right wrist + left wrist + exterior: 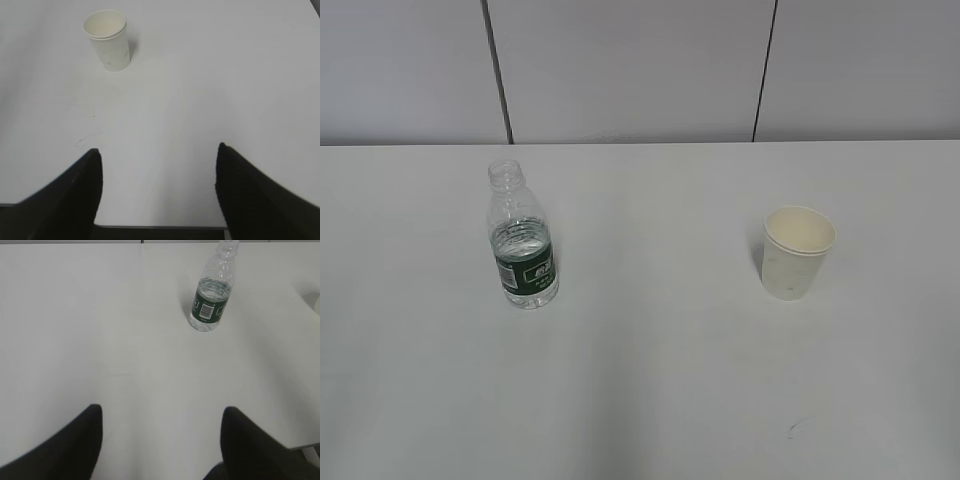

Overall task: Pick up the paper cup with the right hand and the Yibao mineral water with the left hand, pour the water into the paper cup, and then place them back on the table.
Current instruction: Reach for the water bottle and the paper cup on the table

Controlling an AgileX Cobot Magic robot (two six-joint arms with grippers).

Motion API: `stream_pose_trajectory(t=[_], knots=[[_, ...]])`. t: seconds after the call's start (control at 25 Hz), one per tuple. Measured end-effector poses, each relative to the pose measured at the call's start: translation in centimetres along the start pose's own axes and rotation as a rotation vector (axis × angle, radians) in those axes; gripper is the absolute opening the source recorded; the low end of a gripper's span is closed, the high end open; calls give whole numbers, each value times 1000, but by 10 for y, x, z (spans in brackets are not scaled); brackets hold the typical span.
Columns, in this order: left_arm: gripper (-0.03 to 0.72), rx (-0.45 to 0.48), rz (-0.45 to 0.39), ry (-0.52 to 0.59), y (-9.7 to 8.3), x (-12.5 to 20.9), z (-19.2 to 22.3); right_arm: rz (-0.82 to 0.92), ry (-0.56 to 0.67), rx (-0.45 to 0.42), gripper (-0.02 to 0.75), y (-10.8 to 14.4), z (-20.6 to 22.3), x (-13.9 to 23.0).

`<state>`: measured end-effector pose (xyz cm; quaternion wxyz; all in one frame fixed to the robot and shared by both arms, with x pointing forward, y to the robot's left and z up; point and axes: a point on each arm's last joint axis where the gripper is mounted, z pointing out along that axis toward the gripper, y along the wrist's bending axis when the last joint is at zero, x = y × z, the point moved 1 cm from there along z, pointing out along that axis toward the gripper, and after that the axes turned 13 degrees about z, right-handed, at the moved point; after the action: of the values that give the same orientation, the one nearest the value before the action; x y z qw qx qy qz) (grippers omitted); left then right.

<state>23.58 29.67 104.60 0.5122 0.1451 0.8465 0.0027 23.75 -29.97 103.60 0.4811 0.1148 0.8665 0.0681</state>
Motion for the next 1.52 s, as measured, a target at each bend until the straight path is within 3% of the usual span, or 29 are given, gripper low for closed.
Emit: stream_pose_trajectory(t=[0.56,1.16,1.36,1.52], knots=[[459,0,0,0,0,0,0,0,-2,-1,552,0,0,0],[458,0,0,-5,0,-1,-1,-50,-220,-20,552,10,11,-48],[458,-35,0,-160,4,-20,-7,-57,-257,-37,552,18,31,-70],[458,-47,-6,-218,9,-39,3,-63,-317,-61,552,24,47,-90]])
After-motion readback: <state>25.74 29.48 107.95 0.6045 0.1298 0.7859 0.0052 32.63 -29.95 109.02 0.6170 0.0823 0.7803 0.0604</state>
